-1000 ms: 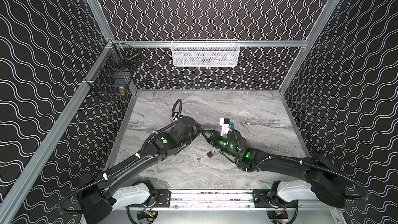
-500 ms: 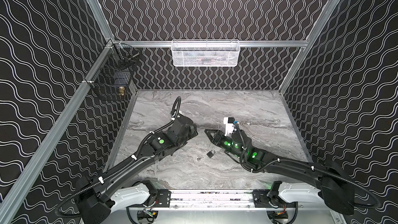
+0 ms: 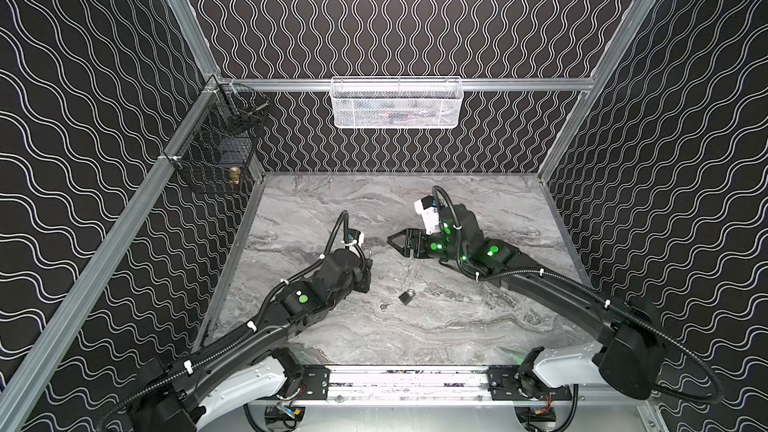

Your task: Unlock with the key

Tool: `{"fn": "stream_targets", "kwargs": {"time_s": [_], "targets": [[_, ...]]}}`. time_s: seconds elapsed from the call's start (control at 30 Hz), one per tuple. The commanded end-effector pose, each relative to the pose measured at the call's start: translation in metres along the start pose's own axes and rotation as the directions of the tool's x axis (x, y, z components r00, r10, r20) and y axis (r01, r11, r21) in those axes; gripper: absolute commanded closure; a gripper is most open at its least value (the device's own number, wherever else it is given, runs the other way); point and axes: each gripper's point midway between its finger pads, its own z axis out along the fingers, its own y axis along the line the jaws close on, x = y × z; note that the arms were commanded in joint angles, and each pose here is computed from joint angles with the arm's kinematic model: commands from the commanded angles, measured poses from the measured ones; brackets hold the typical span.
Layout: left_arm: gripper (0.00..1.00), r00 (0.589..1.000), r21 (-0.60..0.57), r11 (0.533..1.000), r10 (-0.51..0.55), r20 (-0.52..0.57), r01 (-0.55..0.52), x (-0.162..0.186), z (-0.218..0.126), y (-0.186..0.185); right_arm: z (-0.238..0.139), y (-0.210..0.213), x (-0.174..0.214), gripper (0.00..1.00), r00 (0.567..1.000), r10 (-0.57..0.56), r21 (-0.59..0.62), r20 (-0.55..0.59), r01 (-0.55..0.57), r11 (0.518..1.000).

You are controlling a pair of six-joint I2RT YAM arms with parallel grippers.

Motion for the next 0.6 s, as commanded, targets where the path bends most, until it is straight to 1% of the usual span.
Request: {"fn": "stream_targets", "kwargs": {"time_s": [0.0,0.17,0.3,0.47,0.57], "targets": [[1.00,0.980,0.058,0.989,0.123,0.157,-0.133,-0.024,-0.001,-0.014,0.005,-0.008,0.028,0.17,0.978,-0.060,0.038,-0.197,0.069,0.997],[1.00,0.965,0.059,0.980,0.178,0.191,-0.192,-0.023,0.001,-0.015,0.019,0.004,0.025,0.16,0.961,-0.091,0.025,-0.261,0.101,0.995],[1.00,0.961,0.059,0.978,0.182,0.207,-0.198,-0.022,-0.002,-0.014,0.031,-0.003,0.024,0.15,0.946,-0.092,0.088,-0.311,0.125,0.988],[1.00,0.958,0.047,0.977,0.192,0.213,-0.206,-0.022,-0.004,-0.011,0.041,-0.007,0.016,0.14,0.946,-0.085,0.123,-0.313,0.129,0.984],[1.00,0.958,0.049,0.977,0.193,0.211,-0.208,-0.022,-0.004,-0.012,0.048,-0.010,0.017,0.14,0.939,-0.083,0.139,-0.334,0.136,0.981]]}}
